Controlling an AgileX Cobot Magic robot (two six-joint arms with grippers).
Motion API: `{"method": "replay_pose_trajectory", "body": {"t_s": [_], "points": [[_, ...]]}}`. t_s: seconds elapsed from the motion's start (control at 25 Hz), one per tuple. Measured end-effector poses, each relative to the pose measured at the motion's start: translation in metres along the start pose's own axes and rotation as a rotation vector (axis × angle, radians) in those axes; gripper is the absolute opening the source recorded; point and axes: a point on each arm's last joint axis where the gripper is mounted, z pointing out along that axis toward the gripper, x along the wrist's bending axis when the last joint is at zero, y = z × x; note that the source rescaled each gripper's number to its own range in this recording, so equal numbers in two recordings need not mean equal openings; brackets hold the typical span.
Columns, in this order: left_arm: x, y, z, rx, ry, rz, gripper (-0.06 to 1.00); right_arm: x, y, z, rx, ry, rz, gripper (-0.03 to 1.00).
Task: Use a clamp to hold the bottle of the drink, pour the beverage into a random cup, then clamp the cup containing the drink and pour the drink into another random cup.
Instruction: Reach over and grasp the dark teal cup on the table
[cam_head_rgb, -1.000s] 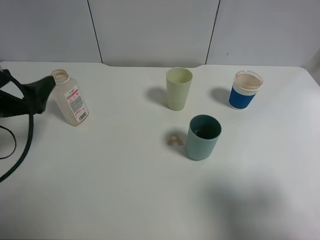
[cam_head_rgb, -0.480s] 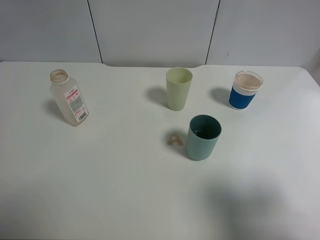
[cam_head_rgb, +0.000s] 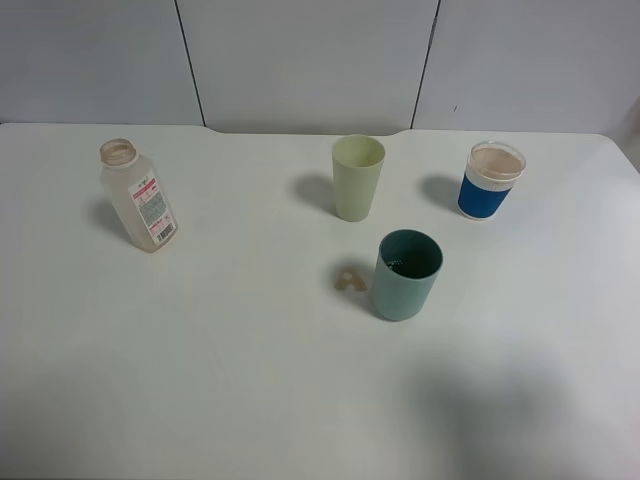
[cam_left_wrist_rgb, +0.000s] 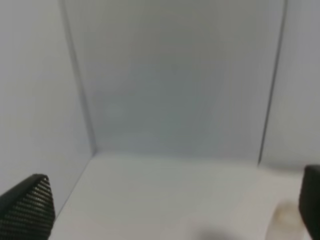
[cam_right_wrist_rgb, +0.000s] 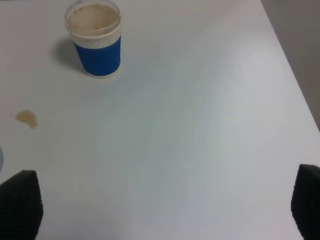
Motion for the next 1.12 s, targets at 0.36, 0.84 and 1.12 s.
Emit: {"method": "replay_pose_trajectory", "body": {"t_s": [0.36,0.84,1.12], "points": [[-0.004,-0.023,-0.05,0.164,-0.116,0.015,1.0,0.0,0.0,0.0,0.0,0.0,0.0,1.0],[-0.006,-0.069,-0.044,0.253,-0.129,0.017,1.0,0.0,0.0,0.0,0.0,0.0,0.0,1.0],[-0.007,-0.078,-0.038,0.286,-0.125,-0.01,1.0,0.0,0.0,0.0,0.0,0.0,0.0,1.0]]}}
